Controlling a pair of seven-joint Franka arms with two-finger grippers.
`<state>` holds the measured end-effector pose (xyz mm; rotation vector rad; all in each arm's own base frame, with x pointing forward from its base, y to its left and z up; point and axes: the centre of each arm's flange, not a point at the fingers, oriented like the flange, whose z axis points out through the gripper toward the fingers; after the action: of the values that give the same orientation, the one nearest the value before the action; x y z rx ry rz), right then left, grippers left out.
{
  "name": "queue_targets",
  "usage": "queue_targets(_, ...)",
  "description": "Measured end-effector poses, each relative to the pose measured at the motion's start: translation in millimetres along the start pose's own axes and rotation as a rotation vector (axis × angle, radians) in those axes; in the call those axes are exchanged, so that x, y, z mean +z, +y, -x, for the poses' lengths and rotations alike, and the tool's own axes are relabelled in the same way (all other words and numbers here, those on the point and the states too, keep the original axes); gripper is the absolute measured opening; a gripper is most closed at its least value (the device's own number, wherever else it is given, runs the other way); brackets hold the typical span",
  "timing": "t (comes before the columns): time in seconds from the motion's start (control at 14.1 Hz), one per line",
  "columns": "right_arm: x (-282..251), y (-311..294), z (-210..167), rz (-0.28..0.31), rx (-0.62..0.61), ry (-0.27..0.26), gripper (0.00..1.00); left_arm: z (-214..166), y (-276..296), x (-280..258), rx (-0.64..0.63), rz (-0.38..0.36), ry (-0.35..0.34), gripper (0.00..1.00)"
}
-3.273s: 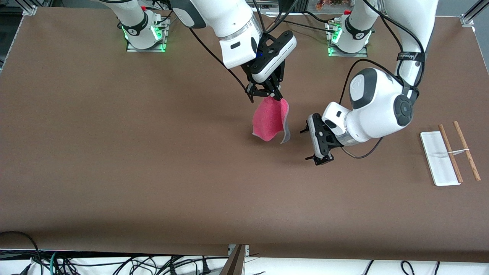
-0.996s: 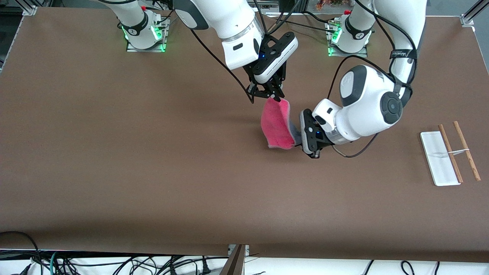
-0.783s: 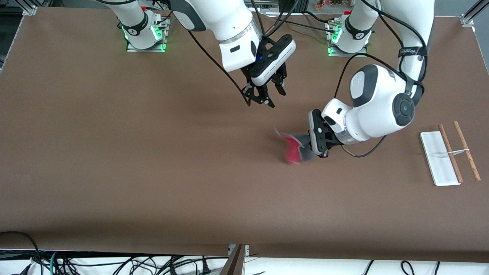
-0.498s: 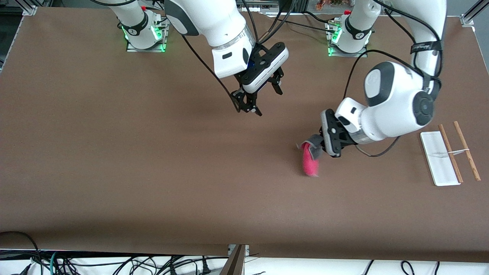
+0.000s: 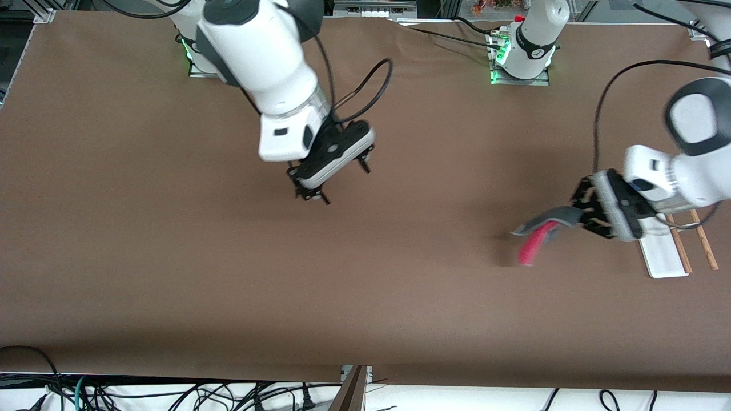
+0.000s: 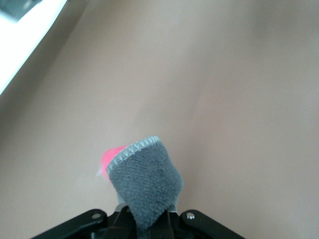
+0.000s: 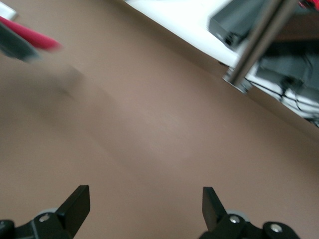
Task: Pass towel and hang on rack
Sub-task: 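Carry the towel with the left gripper while the right gripper retracts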
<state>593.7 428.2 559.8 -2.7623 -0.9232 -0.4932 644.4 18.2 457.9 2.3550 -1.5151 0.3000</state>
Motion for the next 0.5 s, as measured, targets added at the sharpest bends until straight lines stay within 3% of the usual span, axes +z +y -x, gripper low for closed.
queue_targets(0.21, 5, 42, 13, 0.024, 0.108, -0.099, 1.0, 72, -22, -28, 0.005, -0.025, -0.013, 0.03)
queue_targets(0.5, 6, 104, 30, 0.052, 0.275, -0.186, 1.0, 167, -38, -61, -0.006, -0.042, -0.033, 0.03)
